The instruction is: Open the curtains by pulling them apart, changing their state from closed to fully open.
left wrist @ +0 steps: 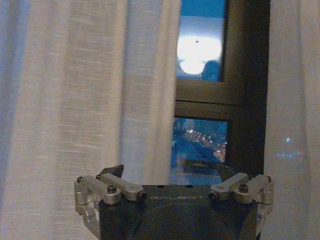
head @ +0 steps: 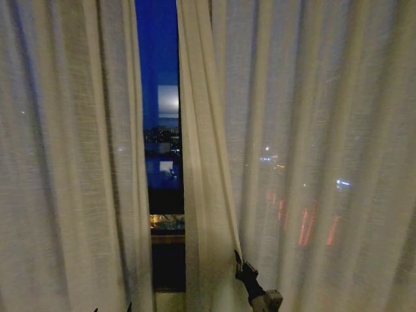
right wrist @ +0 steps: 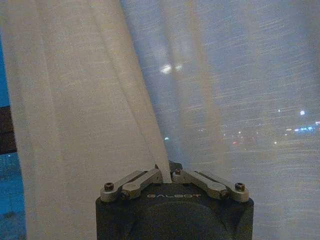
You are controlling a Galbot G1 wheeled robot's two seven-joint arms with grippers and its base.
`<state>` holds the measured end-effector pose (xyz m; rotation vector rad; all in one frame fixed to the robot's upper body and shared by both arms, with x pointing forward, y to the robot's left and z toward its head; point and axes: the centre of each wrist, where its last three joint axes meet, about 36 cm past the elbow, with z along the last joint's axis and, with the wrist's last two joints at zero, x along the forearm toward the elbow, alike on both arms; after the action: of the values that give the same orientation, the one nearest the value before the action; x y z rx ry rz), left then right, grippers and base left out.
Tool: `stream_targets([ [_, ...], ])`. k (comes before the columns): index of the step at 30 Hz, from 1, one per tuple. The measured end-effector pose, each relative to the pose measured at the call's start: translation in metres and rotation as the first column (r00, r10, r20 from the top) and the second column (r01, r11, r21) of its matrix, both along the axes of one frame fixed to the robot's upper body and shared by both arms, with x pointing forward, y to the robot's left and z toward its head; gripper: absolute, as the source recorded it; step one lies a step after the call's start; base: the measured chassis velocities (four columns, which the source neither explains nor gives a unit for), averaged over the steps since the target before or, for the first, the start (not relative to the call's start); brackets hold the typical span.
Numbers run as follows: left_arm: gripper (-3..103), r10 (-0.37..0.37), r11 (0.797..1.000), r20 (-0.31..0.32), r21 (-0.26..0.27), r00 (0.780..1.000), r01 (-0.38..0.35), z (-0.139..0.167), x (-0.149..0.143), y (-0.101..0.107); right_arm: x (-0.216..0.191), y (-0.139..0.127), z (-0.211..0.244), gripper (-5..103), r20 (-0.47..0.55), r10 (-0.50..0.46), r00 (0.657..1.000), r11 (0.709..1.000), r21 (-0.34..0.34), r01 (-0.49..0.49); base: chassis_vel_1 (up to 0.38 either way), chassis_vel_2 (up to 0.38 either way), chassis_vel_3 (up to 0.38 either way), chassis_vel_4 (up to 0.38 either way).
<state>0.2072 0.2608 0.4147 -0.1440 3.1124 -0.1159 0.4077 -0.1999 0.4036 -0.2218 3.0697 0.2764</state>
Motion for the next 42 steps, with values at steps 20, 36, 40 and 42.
stream_targets([
  [20,100,-0.005,1.0,-0.012,-0.003,1.0,0.005,-0.007,0.004,0.001,0.002,-0.024,-0.009,0,-0.003,-0.07,0.998,0.998,-0.008,0.07,-0.237,-0.227,0.243,0.233],
  [36,100,-0.005,1.0,-0.016,-0.007,1.0,0.005,-0.01,0.006,0.002,-0.004,-0.057,-0.015,0,-0.008,-0.139,0.99,0.99,-0.026,0.139,-0.232,-0.243,0.242,0.236],
  [40,100,-0.006,1.0,-0.015,-0.008,1.0,0.006,-0.01,0.006,0.001,-0.006,-0.062,-0.017,0,-0.011,-0.147,0.989,0.989,-0.028,0.147,-0.24,-0.241,0.235,0.22],
  [42,100,-0.007,1.0,-0.014,-0.009,1.0,0.007,-0.01,0.007,0.001,-0.008,-0.063,-0.017,0,-0.013,-0.149,0.989,0.988,-0.028,0.149,-0.266,-0.252,0.261,0.283],
])
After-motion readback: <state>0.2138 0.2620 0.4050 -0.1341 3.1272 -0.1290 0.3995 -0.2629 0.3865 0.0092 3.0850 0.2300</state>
